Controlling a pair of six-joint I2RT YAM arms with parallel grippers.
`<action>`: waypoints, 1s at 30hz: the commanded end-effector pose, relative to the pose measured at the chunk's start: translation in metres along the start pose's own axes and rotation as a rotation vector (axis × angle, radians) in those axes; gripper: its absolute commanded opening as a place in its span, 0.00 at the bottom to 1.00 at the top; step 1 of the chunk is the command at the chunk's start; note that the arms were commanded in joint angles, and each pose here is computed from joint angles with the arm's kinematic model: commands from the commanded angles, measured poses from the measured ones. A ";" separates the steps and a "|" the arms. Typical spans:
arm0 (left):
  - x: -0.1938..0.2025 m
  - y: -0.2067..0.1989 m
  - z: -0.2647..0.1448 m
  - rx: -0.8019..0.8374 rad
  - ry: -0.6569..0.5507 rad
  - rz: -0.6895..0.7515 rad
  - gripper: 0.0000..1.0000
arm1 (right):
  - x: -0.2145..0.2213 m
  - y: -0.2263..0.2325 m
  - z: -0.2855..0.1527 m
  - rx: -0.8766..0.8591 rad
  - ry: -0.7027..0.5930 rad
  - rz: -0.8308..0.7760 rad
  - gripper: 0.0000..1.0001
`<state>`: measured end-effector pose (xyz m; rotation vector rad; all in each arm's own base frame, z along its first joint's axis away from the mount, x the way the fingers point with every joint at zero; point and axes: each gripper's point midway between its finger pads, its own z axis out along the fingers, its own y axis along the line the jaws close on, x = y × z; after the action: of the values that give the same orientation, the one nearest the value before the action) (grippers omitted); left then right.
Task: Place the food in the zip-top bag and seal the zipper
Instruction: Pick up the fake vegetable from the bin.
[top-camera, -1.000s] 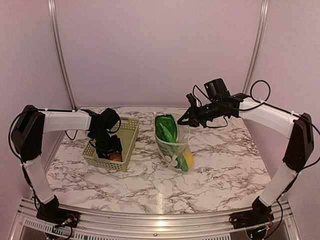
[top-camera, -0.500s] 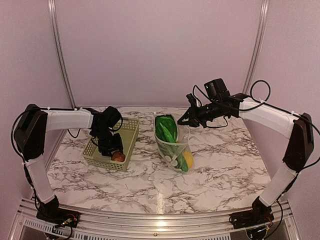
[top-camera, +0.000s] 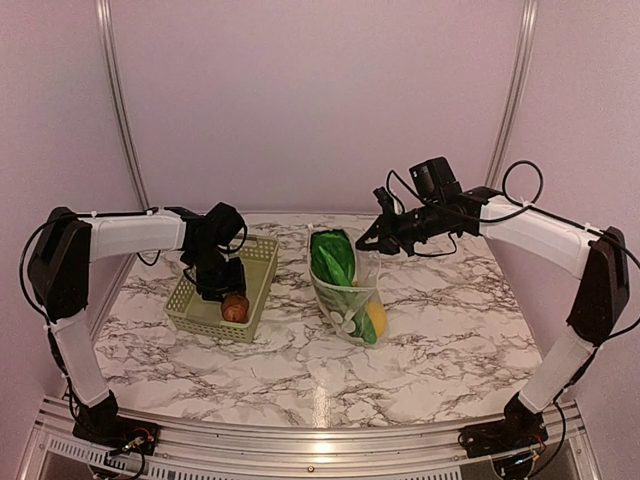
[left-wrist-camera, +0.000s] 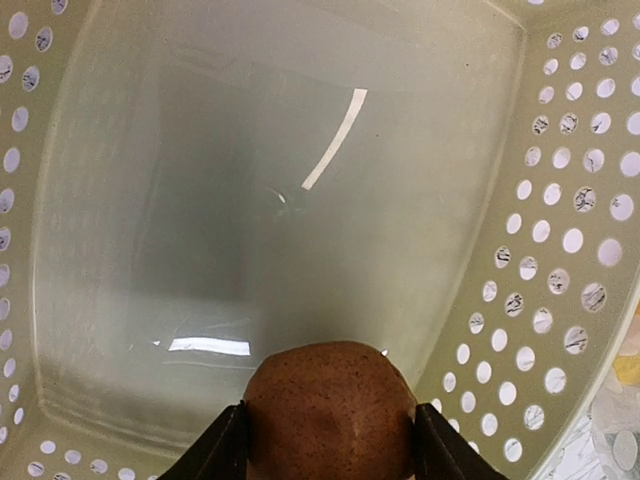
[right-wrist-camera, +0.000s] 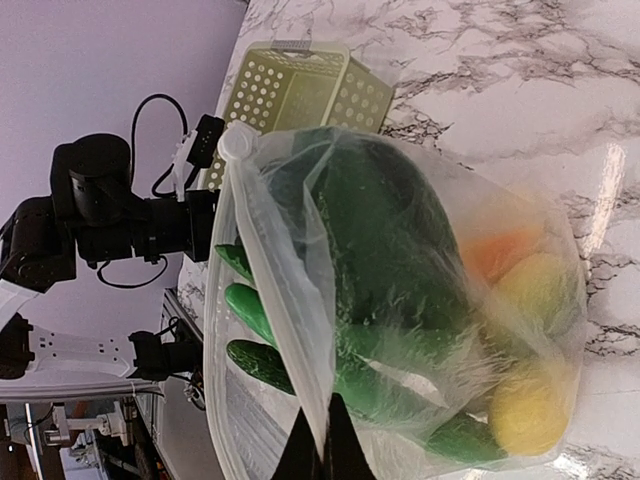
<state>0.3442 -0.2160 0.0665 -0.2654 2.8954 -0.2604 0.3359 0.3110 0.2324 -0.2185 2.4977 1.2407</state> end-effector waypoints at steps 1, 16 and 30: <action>-0.008 0.004 -0.016 -0.029 -0.038 0.032 0.56 | 0.003 0.008 -0.011 -0.007 -0.009 -0.010 0.00; -0.087 -0.073 -0.168 0.382 -0.494 -0.002 0.48 | 0.003 0.012 -0.019 -0.004 -0.027 -0.014 0.00; -0.060 -0.187 -0.256 0.871 -0.642 0.131 0.45 | 0.004 0.017 -0.023 -0.002 -0.028 -0.019 0.00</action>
<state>0.3782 -0.3122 0.3333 -0.0747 2.0324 -0.9948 0.3277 0.3047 0.2429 -0.2168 2.4848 1.2336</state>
